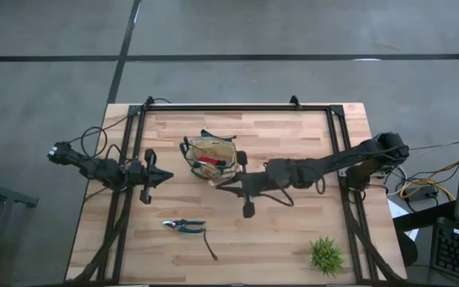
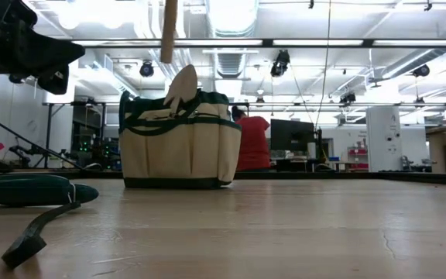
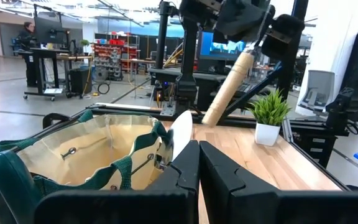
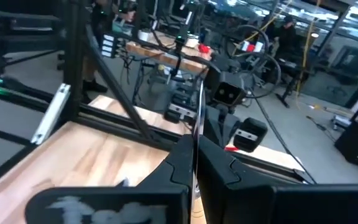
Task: Pick & Place Garden tools in Gardening bag
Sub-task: Put the trowel into the gardening bag, then put the shear scissors into the gardening bag
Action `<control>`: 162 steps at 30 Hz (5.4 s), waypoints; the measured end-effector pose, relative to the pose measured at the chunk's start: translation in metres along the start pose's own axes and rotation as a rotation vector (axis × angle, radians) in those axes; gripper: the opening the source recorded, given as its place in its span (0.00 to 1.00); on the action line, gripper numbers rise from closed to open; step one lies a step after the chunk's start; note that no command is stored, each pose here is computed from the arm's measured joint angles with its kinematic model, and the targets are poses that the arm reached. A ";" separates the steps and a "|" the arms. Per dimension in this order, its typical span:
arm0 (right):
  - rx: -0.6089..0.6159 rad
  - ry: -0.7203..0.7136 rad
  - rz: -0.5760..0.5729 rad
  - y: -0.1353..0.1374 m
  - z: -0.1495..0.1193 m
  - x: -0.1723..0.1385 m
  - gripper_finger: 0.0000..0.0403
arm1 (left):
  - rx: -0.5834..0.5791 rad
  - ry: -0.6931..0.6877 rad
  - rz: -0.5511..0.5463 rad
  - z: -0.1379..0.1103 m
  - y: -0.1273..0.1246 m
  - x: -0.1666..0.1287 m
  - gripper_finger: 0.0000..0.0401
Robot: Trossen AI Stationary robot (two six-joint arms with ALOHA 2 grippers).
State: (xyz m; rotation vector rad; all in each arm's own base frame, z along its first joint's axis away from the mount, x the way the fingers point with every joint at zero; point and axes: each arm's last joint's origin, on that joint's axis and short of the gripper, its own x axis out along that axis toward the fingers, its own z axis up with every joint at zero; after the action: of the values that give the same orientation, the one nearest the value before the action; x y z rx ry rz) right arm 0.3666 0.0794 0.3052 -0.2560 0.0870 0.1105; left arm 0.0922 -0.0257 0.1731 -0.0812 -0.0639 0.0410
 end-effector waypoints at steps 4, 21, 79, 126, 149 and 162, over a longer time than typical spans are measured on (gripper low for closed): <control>0.001 0.008 -0.032 -0.010 -0.012 0.012 0.02 | 0.000 0.000 0.000 0.000 0.000 0.000 0.03; 0.077 0.050 -0.098 -0.051 -0.047 0.030 0.02 | 0.000 0.000 0.000 0.000 0.000 0.000 0.03; 0.151 0.191 -0.181 -0.062 -0.080 0.039 0.44 | 0.000 0.000 0.000 0.000 0.000 0.000 0.03; 0.167 0.272 -0.125 -0.073 -0.044 -0.001 0.43 | 0.000 0.000 0.000 0.000 0.000 0.000 0.03; 0.299 0.290 0.232 0.011 -0.058 -0.085 0.39 | 0.063 -0.016 0.047 0.002 0.001 0.000 0.03; 0.294 0.336 0.221 0.015 -0.072 -0.087 0.35 | -0.325 -0.097 0.065 0.009 0.002 0.000 0.03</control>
State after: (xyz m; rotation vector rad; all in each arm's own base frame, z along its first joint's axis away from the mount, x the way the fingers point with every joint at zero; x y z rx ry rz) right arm 0.2734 0.0667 0.2408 0.0319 0.4623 0.2713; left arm 0.0916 -0.0231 0.1817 -0.4068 -0.1643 0.0992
